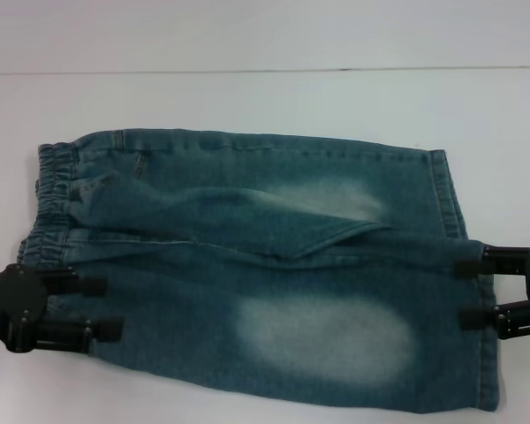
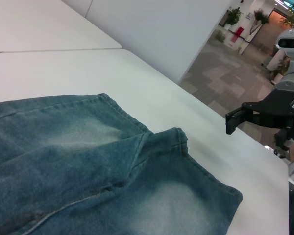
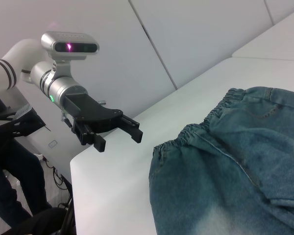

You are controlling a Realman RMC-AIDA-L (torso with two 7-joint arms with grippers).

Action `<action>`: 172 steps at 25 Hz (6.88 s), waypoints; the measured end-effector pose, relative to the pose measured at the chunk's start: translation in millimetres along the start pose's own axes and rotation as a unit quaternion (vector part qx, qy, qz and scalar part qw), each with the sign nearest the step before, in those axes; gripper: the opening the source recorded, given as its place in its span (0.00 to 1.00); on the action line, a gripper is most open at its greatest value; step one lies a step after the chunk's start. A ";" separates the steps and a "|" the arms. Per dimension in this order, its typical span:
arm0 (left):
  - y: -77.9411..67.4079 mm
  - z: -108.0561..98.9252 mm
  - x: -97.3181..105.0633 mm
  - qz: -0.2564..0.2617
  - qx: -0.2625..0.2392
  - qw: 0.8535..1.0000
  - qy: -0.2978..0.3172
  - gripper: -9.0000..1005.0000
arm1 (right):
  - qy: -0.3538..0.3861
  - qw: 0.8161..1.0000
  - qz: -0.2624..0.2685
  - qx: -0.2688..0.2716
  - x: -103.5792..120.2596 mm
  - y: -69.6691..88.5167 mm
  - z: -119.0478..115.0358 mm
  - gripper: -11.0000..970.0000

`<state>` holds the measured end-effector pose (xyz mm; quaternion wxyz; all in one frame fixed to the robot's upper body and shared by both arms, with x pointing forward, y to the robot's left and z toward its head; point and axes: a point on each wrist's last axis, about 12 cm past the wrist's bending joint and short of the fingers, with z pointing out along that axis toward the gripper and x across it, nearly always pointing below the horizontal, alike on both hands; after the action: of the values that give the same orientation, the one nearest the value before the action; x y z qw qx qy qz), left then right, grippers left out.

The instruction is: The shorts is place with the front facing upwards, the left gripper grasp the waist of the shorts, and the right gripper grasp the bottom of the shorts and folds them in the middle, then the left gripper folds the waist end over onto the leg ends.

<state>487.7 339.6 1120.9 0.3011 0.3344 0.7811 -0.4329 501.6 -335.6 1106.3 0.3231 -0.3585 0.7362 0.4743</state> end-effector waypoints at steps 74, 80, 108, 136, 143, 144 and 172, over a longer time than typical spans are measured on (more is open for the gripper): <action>50.1 -9.3 1.1 -0.096 -0.210 0.959 0.164 0.09 | 0.000 1.000 -0.007 0.001 -5.5 -2.9 5.8 0.96; 50.8 -7.8 -9.1 -0.109 -0.203 0.962 0.143 0.02 | 0.002 1.000 0.020 0.007 -11.0 -5.7 1.0 0.96; 57.5 -12.2 -31.4 -0.122 -0.209 0.965 0.096 0.03 | 0.357 0.926 0.120 0.022 -35.4 -17.1 6.6 0.96; 58.5 -8.1 -32.8 -0.122 -0.211 0.965 0.092 0.05 | 0.387 0.917 0.094 0.011 -30.6 -23.8 57.8 0.88; 58.6 -7.5 -34.1 -0.120 -0.211 0.966 0.092 0.05 | 0.387 0.918 0.088 0.014 -30.1 -24.9 61.2 0.74; 58.6 -7.4 -34.2 -0.120 -0.211 0.966 0.092 0.05 | 0.387 0.918 0.088 0.016 -30.0 -25.3 61.2 0.70; 61.3 -13.9 -52.1 -0.168 -0.218 0.959 0.071 0.07 | 0.182 0.976 0.087 0.080 -36.1 -40.4 14.8 0.04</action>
<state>564.2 362.8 1137.7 0.2337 0.1546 0.9209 -0.2711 556.7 -325.7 1111.9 0.1685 -0.3462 0.8469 0.3667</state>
